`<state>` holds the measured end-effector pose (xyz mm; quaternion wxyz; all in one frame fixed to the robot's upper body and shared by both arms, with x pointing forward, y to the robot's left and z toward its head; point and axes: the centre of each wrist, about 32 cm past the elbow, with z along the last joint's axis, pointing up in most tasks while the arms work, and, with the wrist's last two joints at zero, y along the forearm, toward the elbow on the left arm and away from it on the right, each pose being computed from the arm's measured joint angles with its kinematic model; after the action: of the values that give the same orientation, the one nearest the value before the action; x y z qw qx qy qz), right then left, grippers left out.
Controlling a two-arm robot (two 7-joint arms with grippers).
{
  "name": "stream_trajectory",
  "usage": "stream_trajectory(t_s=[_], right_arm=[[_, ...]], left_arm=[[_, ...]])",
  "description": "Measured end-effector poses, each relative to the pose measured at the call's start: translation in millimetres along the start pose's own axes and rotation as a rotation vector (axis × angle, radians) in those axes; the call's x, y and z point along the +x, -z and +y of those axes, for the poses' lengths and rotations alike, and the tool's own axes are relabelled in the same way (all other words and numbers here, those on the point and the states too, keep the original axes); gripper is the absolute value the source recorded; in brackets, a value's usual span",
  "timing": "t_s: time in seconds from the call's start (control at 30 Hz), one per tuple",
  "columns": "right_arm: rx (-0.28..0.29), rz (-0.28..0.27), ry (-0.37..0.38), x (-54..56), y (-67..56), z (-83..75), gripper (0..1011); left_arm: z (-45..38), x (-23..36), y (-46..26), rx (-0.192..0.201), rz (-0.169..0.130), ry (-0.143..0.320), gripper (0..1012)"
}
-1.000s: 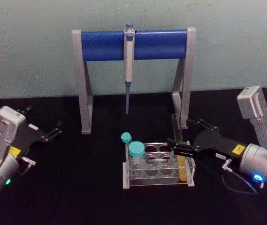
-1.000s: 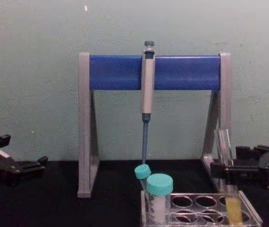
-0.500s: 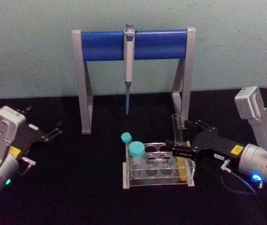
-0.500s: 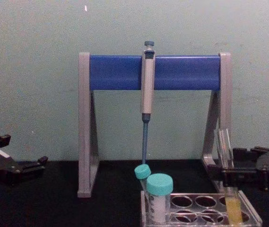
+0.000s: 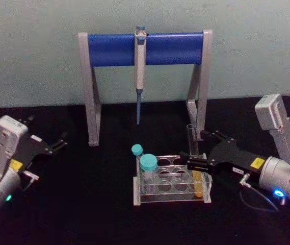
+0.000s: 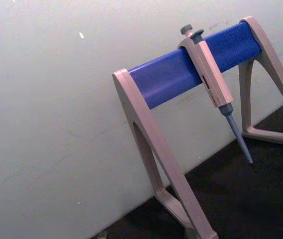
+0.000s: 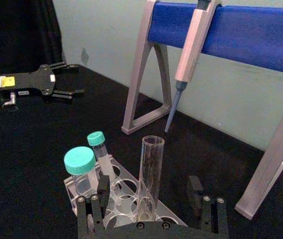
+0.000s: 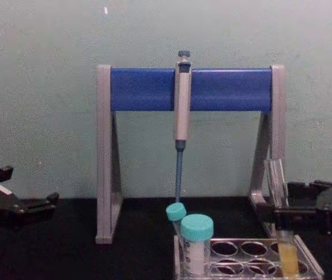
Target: Pick up the test tube from the test tube rack, shake it, then place it back into the test tube rack.
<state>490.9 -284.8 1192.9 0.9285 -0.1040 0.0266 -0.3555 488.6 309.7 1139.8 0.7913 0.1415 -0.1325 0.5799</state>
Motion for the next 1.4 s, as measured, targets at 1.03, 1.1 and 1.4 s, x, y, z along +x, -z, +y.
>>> stream_trajectory(t_s=[1.03,1.1,1.4], right_arm=[[0.001,-0.001,0.001,0.1,-0.2,-0.2,267],[0.001,-0.001,0.001,0.1,-0.2,-0.2,230],[0.001,-0.001,0.001,0.1,-0.2,-0.2,228]], left_arm=[[0.0,0.0,0.0,0.000,0.000,0.000,1001],[0.0,0.0,0.0,0.000,0.000,0.000,1001],[0.0,0.0,0.0,0.000,0.000,0.000,1001]])
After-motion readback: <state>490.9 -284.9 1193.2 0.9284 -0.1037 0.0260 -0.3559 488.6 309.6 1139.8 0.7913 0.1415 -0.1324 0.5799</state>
